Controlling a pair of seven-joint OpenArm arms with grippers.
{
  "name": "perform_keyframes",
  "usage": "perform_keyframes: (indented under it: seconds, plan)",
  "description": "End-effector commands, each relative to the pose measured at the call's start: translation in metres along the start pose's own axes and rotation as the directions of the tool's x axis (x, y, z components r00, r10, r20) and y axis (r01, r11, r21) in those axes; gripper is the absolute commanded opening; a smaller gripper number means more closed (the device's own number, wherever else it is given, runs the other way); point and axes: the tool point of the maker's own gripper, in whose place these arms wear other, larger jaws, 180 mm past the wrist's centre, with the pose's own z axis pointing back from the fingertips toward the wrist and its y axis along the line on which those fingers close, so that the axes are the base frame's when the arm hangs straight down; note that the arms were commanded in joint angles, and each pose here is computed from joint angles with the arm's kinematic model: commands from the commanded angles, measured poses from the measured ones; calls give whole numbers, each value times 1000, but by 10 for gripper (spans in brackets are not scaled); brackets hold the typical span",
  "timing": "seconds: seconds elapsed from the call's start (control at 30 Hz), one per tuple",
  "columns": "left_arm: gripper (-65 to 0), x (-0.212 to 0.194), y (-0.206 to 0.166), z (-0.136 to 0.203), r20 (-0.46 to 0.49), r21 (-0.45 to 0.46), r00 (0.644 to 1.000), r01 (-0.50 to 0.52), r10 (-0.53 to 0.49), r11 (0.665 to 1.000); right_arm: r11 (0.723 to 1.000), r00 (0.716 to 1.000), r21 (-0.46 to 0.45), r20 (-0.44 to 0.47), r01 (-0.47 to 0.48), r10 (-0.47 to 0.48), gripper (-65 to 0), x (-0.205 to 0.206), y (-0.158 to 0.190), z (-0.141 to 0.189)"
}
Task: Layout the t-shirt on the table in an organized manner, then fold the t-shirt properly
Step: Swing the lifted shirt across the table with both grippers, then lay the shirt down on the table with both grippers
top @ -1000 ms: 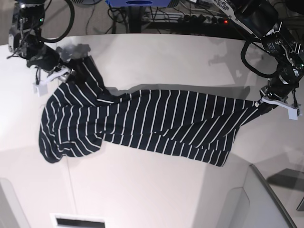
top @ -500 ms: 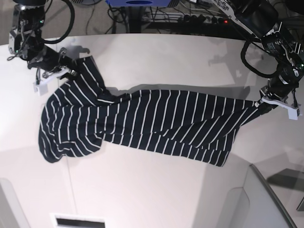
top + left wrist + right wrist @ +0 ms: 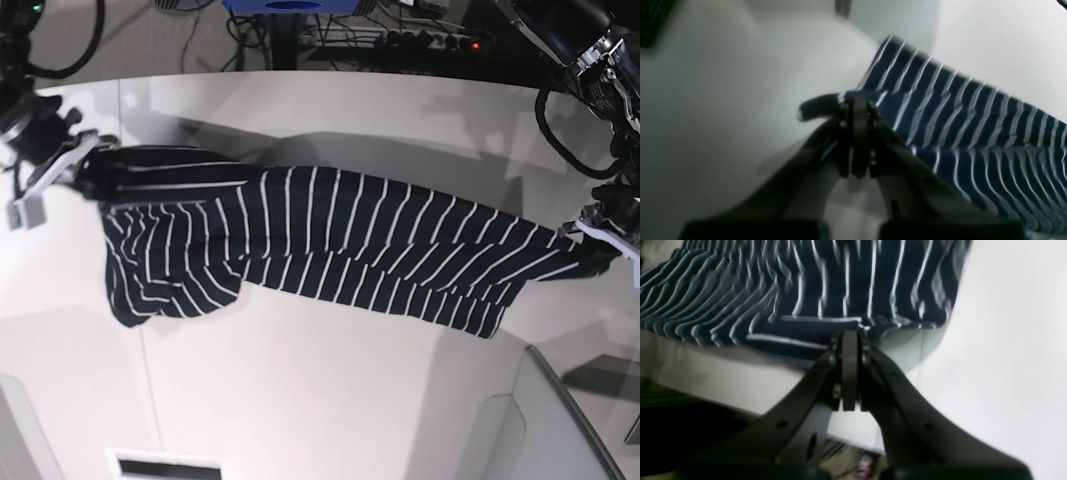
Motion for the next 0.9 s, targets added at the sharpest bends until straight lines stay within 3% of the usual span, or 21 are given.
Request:
perform_keyframes:
  seconds: [0.0, 0.23, 0.43, 0.6, 0.87]
  plan:
    - [-650, 24, 1, 4, 58, 2, 997, 52, -52, 999, 999, 997, 8, 55, -54, 54, -650, 21, 3, 7]
    - [-650, 69, -16, -1, 117, -27, 976, 187, -182, 982, 975, 962, -23, 160, -221, 221, -650, 90, -3, 13]
    - [-650, 99, -41, -22, 93, 13, 920, 380, -380, 925, 936, 909, -96, 221, -339, 352, -650, 167, -10, 20]
    - [-650, 126, -68, -34, 109, 28, 865, 490, -490, 871, 933, 884, -179, 305, -311, 353, -650, 237, -28, 38]
    - [-650, 185, -65, -36, 175, 107, 846, 492, -503, 864, 907, 824, -275, 393, -318, 408, -650, 312, -46, 73]
